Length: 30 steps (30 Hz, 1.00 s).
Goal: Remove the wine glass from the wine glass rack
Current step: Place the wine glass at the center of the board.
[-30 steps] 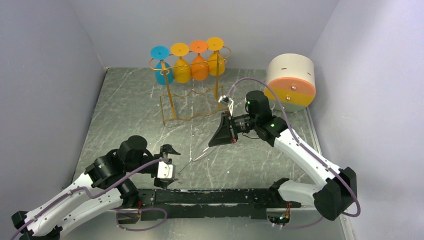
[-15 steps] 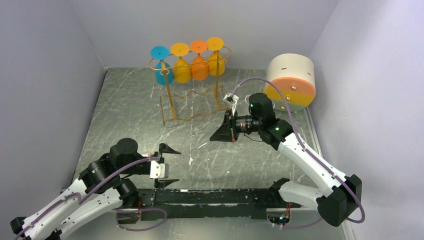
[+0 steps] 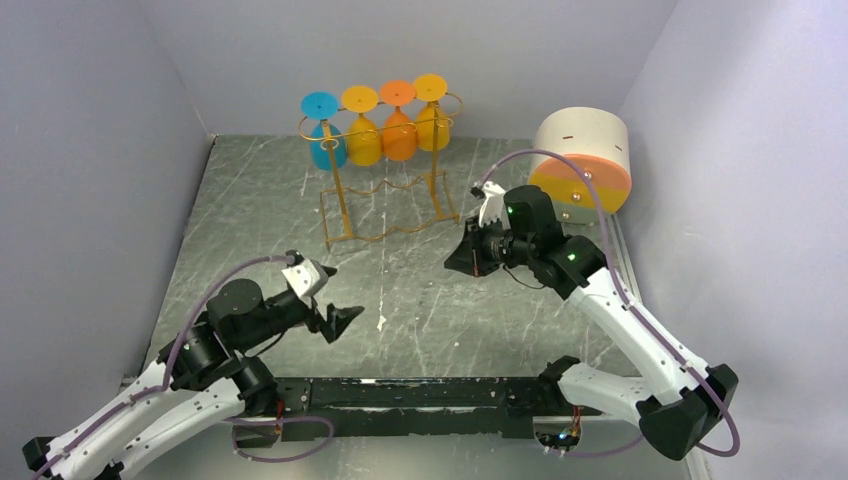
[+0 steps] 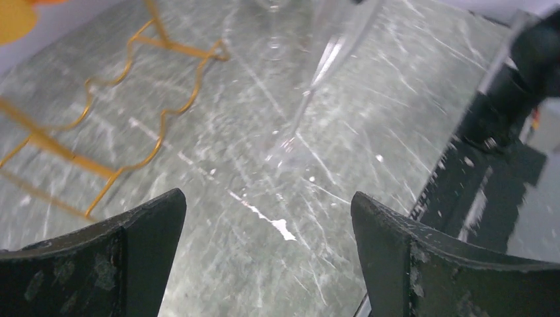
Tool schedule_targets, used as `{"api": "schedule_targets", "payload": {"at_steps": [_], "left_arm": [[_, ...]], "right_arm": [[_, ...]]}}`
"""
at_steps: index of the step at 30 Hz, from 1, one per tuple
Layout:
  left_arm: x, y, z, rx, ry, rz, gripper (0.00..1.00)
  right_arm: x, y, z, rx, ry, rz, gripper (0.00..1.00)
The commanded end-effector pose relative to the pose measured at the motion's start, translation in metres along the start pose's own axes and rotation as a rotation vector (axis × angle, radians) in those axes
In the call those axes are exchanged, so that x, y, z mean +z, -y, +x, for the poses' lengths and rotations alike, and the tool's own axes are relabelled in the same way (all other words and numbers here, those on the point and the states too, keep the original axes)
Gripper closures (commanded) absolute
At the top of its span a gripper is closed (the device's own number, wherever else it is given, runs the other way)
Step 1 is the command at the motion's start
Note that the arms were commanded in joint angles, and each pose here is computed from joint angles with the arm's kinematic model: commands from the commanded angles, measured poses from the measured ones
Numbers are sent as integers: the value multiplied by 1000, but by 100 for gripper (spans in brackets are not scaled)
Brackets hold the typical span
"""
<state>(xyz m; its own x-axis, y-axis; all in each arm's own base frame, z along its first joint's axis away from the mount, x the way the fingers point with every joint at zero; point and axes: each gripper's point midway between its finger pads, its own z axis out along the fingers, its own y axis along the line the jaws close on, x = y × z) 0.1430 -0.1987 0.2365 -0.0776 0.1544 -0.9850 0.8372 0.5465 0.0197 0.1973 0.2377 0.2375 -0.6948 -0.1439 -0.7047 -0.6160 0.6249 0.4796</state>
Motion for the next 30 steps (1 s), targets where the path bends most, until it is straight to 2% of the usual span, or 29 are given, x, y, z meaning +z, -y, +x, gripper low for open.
{"api": "schedule_targets", "payload": {"at_steps": [1, 3, 5, 9, 14, 19, 23, 30], "left_arm": [[-18, -55, -5, -267, 38, -388, 1], [-30, -74, 0, -368, 52, -531, 1], [-38, -81, 3, -437, 68, -597, 1], [-41, -78, 1, -467, 86, -588, 1], [-46, -82, 9, -459, 45, -625, 1], [-46, -86, 19, -493, 12, -675, 1], [-42, -85, 23, -492, -16, -671, 1], [-42, -89, 36, -534, -63, -734, 1]], "right_arm": [[-26, 44, -2, 32, -9, 321, 100], [-36, 53, -6, 52, 12, 405, 100], [-49, 67, -12, 76, 37, 521, 100], [-66, 82, -21, 88, 62, 651, 100], [-77, 111, -31, 109, 147, 833, 100], [-72, 140, -21, 140, 110, 987, 100], [-67, 146, -16, 136, 74, 1003, 100], [-69, 132, 0, 136, -39, 909, 100]]}}
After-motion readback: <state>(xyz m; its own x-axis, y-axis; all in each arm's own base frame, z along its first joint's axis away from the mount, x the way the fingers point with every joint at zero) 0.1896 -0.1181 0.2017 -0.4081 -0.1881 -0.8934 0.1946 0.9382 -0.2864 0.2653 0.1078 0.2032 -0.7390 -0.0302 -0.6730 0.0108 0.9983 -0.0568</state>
